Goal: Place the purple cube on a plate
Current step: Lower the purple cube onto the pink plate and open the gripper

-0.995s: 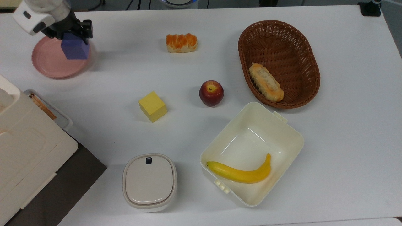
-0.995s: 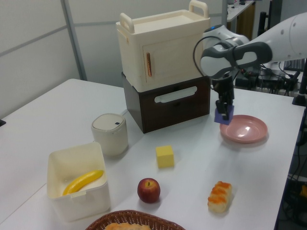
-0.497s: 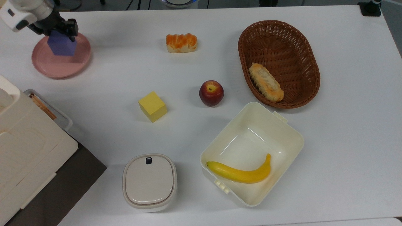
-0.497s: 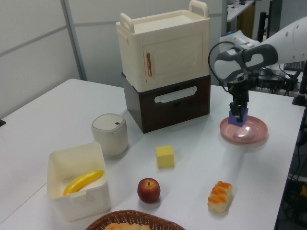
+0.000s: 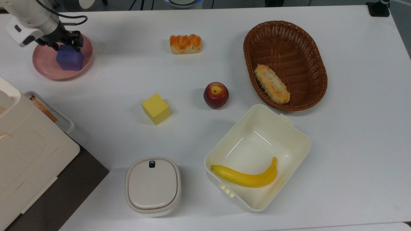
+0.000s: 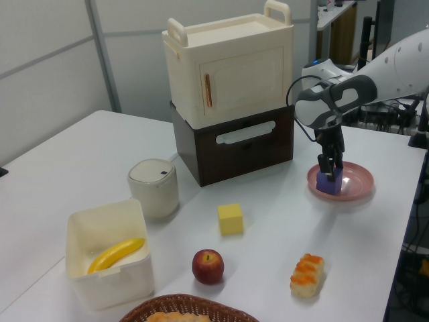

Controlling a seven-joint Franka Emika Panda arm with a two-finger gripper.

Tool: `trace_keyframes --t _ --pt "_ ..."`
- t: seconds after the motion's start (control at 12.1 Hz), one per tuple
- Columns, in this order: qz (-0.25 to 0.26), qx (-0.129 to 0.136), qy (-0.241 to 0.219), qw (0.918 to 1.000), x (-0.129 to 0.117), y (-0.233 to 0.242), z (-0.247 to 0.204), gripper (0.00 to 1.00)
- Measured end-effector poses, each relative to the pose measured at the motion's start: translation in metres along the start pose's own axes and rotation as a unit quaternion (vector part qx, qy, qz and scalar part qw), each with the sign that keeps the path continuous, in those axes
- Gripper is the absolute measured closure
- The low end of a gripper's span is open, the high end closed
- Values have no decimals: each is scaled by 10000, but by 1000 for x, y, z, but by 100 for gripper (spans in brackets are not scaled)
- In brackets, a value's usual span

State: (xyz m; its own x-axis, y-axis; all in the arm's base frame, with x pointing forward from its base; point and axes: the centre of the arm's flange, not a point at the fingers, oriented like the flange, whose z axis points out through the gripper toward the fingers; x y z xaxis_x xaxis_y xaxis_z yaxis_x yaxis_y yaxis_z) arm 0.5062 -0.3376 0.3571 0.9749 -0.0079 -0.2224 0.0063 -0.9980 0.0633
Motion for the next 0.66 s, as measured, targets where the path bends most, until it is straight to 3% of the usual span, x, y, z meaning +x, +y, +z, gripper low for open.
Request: trace_keyframes --t 0.17,0.41,0.66 --pt "2 -29 47 10000 2 1 -5 0" --pt "-58 -54 76 9999 7 -4 -32 0" --pt "-96 -199 261 9994 28 -34 -81 0"
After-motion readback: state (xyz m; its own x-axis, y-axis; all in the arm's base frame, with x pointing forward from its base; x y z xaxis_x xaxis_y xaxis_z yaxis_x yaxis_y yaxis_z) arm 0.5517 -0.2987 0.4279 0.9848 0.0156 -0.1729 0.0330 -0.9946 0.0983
